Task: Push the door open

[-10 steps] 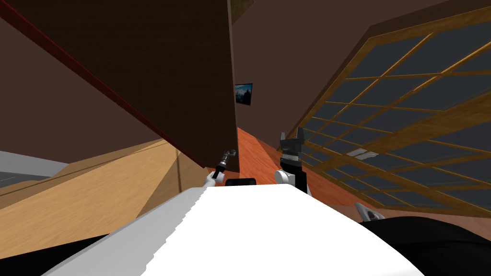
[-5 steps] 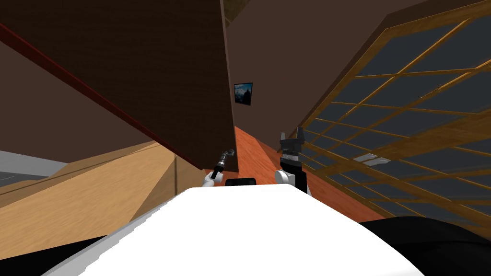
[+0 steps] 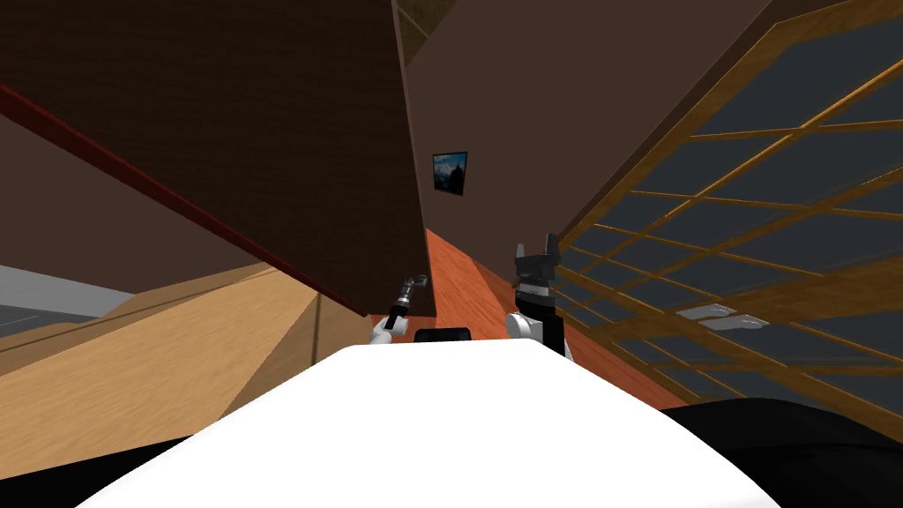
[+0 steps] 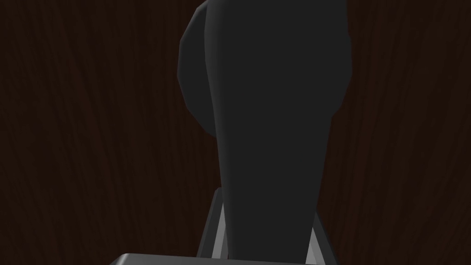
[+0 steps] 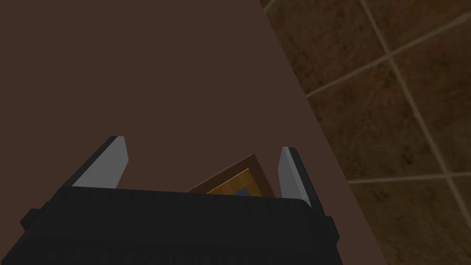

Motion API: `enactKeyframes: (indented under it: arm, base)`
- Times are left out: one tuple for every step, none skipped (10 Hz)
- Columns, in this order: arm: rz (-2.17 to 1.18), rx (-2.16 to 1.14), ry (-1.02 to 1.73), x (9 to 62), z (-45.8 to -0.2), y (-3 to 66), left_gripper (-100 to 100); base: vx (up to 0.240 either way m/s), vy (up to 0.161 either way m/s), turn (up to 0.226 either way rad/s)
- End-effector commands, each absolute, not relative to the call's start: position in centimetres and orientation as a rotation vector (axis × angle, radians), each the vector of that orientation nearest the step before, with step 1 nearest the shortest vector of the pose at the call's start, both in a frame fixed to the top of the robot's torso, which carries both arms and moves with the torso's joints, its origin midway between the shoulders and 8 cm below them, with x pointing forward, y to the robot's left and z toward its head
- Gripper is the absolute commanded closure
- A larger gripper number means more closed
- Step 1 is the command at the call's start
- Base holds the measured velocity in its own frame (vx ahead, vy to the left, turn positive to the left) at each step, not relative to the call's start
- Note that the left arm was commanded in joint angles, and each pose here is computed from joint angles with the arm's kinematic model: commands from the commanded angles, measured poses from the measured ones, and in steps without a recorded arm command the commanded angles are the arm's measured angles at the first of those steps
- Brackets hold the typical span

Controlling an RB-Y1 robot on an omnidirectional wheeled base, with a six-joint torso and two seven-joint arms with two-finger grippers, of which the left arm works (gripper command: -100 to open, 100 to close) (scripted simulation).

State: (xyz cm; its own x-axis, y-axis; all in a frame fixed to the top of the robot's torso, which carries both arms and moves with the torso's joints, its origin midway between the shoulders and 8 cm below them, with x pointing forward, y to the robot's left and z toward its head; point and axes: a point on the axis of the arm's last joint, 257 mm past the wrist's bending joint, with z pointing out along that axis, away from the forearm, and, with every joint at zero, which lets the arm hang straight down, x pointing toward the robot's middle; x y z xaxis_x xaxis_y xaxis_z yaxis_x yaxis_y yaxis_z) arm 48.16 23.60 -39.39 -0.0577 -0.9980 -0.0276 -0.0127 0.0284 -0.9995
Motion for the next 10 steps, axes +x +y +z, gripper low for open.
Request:
enactKeyframes:
  arm:
    - [-1.216, -1.164, 1.255, 48.7, -39.0, 24.7, 100]
    - [-1.216, -1.164, 1.255, 48.7, -39.0, 24.7, 100]
    - [-1.193, -1.184, 1.227, 48.6, -39.0, 25.9, 100]
    - [-1.188, -1.188, 1.221, 48.6, -39.0, 26.2, 100]
    - [-1.178, -1.198, 1.207, 48.6, -39.0, 26.8, 100]
    - [-1.169, -1.207, 1.195, 48.6, -39.0, 27.2, 100]
    - [-1.161, -1.216, 1.182, 48.5, -39.0, 27.7, 100]
    - [-1.157, -1.221, 1.177, 48.5, -39.0, 27.9, 100]
    - [-1.150, -1.229, 1.166, 48.5, -39.0, 28.2, 100]
    - [-1.145, -1.236, 1.157, 48.4, -39.1, 28.5, 100]
  base:
    - [0.093, -0.091, 0.036]
    - [0.029, -0.022, 0.000]
    - [0.121, -0.075, 0.063]
    - [0.165, -0.131, 0.081]
    - [0.150, -0.157, 0.086]
    - [0.162, -0.154, 0.096]
    - [0.163, -0.120, 0.082]
    - [0.152, -0.104, 0.049]
    - [0.169, -0.099, 0.048]
    - [0.186, -0.083, 0.053]
